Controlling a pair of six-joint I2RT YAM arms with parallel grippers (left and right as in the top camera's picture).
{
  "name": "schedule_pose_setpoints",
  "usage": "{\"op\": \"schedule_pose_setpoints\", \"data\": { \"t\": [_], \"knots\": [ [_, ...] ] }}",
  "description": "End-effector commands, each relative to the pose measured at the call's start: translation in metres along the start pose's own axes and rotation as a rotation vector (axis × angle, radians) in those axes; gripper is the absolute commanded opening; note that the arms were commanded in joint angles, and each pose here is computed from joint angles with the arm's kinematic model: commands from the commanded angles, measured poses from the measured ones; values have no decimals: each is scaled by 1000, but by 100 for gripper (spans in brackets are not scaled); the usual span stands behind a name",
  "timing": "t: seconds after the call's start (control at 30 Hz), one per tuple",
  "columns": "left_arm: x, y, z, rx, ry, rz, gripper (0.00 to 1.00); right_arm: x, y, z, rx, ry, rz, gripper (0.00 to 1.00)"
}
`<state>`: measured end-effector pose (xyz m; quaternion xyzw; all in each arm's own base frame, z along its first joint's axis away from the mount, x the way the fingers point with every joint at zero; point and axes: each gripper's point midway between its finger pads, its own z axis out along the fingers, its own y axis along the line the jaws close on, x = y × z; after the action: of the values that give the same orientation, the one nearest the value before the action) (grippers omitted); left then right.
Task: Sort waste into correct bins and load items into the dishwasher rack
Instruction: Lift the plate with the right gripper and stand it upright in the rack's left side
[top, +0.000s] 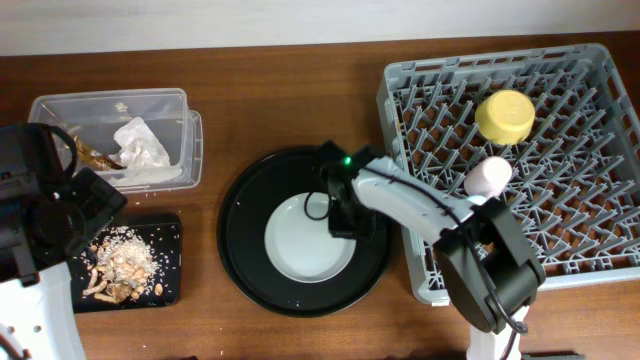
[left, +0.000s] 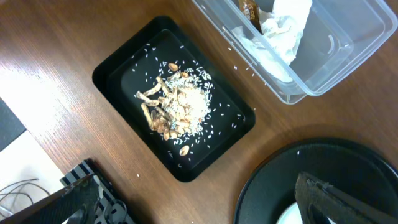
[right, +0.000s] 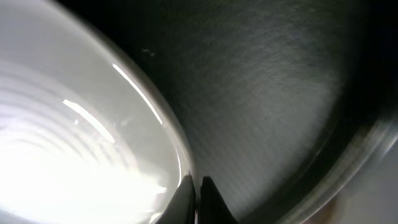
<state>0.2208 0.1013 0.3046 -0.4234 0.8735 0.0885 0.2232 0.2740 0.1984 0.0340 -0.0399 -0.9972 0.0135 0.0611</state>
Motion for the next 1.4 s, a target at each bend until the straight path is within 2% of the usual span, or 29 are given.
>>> {"op": "schedule_pose_setpoints", "data": {
  "t": [0.0, 0.07, 0.2, 0.27, 0.37, 0.57, 0.8, 1.03, 1.07, 1.13, 1.17, 1.27, 1.37],
  "knots": [
    [-2, 1, -4, 9, -11, -15, 99, -40, -32, -69, 39, -197, 90, 4],
    [-2, 1, -4, 9, -11, -15, 99, -51, -52, -107, 56, -273, 130, 4],
    [-2, 1, -4, 9, -11, -15, 99, -82, -148, -208, 268, -602, 325, 4],
    [-2, 1, -4, 9, -11, -15, 99, -90, -189, -226, 393, -684, 413, 4],
    [-2, 1, -4, 9, -11, -15, 99, -101, -218, -231, 484, -726, 485, 4],
    [-2, 1, -4, 9, -11, -15, 99, -132, -224, -235, 487, -868, 569, 4],
    [-2, 1, -4, 9, -11, -15, 99, -142, -204, -187, 452, -846, 525, 4],
    [-2, 1, -4, 9, -11, -15, 99, -136, -163, -178, 431, -853, 420, 4],
    [-2, 1, -4, 9, -11, -15, 99, -134, -160, -176, 426, -845, 412, 6],
    [-2, 1, -4, 9, -11, -15, 99, -126, -153, -168, 404, -790, 375, 15],
    [-2, 1, -4, 9, -11, -15, 99, -118, -149, -168, 390, -753, 353, 33],
    [-2, 1, -4, 9, -11, -15, 99, -102, -142, -184, 311, -710, 332, 60],
    [-2, 1, -4, 9, -11, -15, 99, -81, -138, -217, 193, -734, 335, 66]
  ]
}}
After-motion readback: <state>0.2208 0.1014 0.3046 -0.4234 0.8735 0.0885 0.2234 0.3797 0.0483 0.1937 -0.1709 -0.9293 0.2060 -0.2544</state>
